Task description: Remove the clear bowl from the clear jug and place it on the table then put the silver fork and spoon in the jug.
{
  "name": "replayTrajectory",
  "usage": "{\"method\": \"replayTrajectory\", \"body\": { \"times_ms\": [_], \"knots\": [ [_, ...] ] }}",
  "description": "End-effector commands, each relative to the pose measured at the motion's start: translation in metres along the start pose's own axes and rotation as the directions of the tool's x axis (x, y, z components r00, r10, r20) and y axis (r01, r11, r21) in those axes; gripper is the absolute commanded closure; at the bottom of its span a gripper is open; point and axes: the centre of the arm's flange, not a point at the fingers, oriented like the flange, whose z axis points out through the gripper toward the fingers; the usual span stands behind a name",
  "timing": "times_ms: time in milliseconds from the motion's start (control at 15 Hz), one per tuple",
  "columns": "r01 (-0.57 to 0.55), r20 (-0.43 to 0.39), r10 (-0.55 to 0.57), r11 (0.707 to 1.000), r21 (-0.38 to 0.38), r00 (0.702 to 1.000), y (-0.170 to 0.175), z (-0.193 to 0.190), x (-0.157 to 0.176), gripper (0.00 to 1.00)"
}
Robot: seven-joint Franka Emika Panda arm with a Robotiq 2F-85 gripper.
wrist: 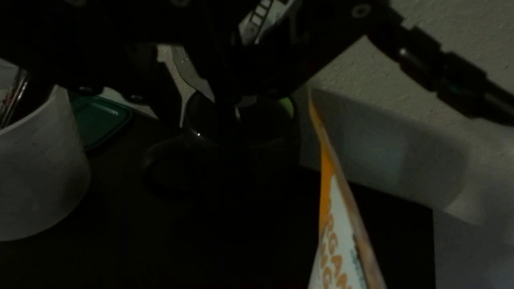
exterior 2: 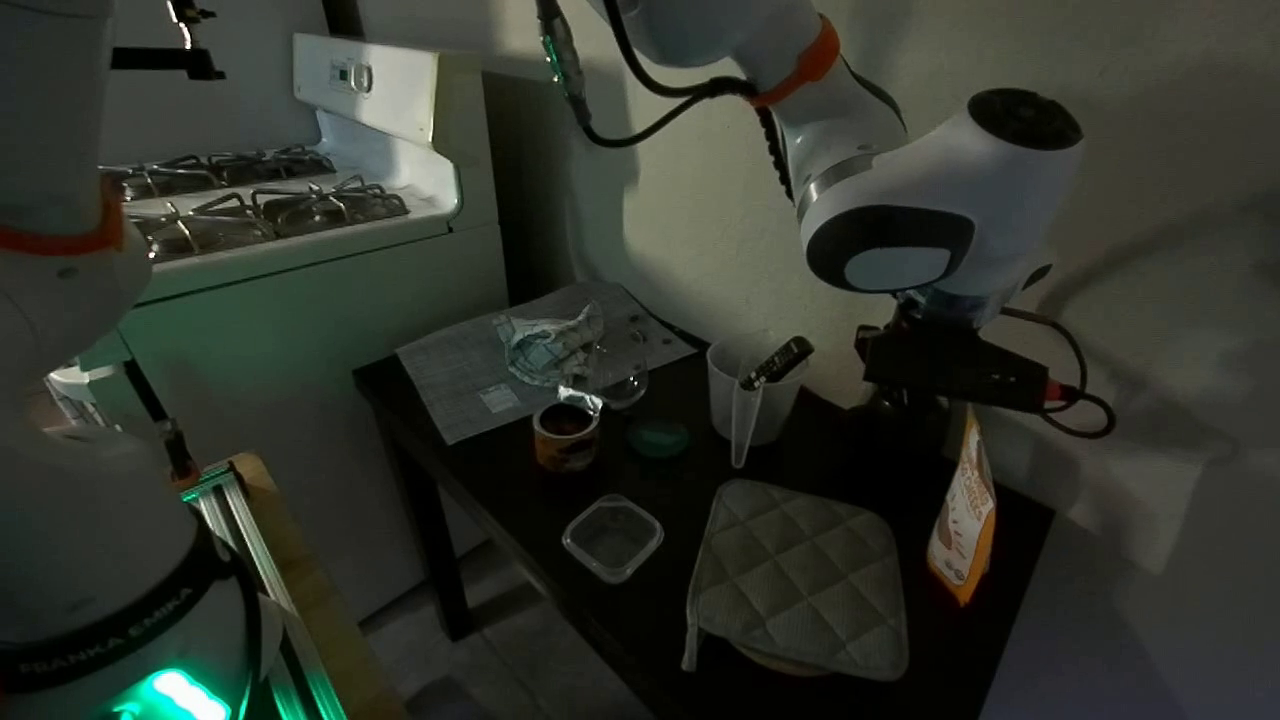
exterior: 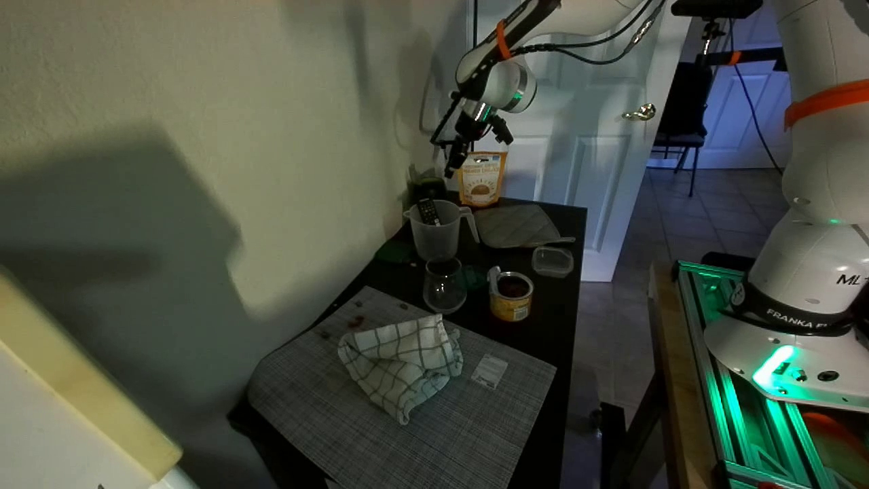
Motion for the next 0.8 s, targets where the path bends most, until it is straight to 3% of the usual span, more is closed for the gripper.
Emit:
{"method": "replayTrajectory", "body": {
  "times_ms": [0, 333, 733],
  "knots": [
    [0.003, -0.038, -0.004, 1.0, -0.004, 0.999, 0.004, -0.004, 0.005, 0.37],
    [0.005, -0.048, -0.005, 1.0, 0.004, 0.999, 0.002, 0.008, 0.02, 0.01],
    [-0.024, -0.05, 0.023, 0.999, -0.031, 0.998, -0.027, 0.027, 0.044, 0.0]
  ]
}}
